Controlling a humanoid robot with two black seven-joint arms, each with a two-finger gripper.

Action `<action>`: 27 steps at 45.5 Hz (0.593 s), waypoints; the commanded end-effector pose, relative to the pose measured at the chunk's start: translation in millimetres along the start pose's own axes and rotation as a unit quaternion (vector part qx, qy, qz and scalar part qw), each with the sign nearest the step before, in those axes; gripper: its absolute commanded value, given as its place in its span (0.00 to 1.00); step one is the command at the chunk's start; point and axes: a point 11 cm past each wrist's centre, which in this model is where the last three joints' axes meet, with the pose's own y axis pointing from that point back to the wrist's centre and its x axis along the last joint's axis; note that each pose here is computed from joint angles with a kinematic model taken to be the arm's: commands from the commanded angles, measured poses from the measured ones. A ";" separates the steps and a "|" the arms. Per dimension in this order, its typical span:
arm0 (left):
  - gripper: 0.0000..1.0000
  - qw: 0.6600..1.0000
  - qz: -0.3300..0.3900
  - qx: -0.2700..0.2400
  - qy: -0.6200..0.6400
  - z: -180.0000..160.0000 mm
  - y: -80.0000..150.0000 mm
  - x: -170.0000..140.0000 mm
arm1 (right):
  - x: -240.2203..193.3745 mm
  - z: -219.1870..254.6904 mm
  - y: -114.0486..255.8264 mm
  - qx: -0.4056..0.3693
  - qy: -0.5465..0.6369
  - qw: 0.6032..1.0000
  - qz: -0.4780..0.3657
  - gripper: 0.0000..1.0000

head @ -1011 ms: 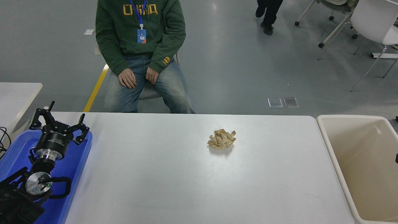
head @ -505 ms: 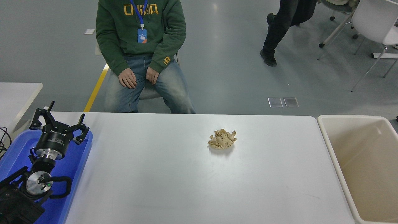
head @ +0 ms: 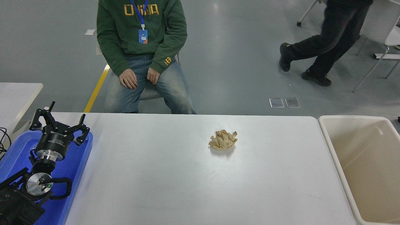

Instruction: Clean the table surface

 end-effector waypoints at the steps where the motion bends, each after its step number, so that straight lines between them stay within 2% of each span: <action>1: 1.00 1.000 0.001 0.000 0.000 -0.1 0.6 0.7 | -45.8 -5.9 3.9 0.030 -0.235 0.971 -0.045 1.00; 14: 1.00 1.000 0.001 0.000 0.000 -0.1 0.6 0.7 | -117.9 3.9 6.4 0.040 -0.326 0.942 -0.072 1.00; 22: 1.00 1.000 0.000 0.000 0.000 -0.1 0.6 0.6 | -175.2 12.2 14.8 0.025 -0.384 0.918 -0.094 1.00; 27: 1.00 1.000 0.000 0.000 0.000 -0.1 0.6 0.6 | -196.4 16.6 18.8 0.015 -0.396 0.913 -0.100 1.00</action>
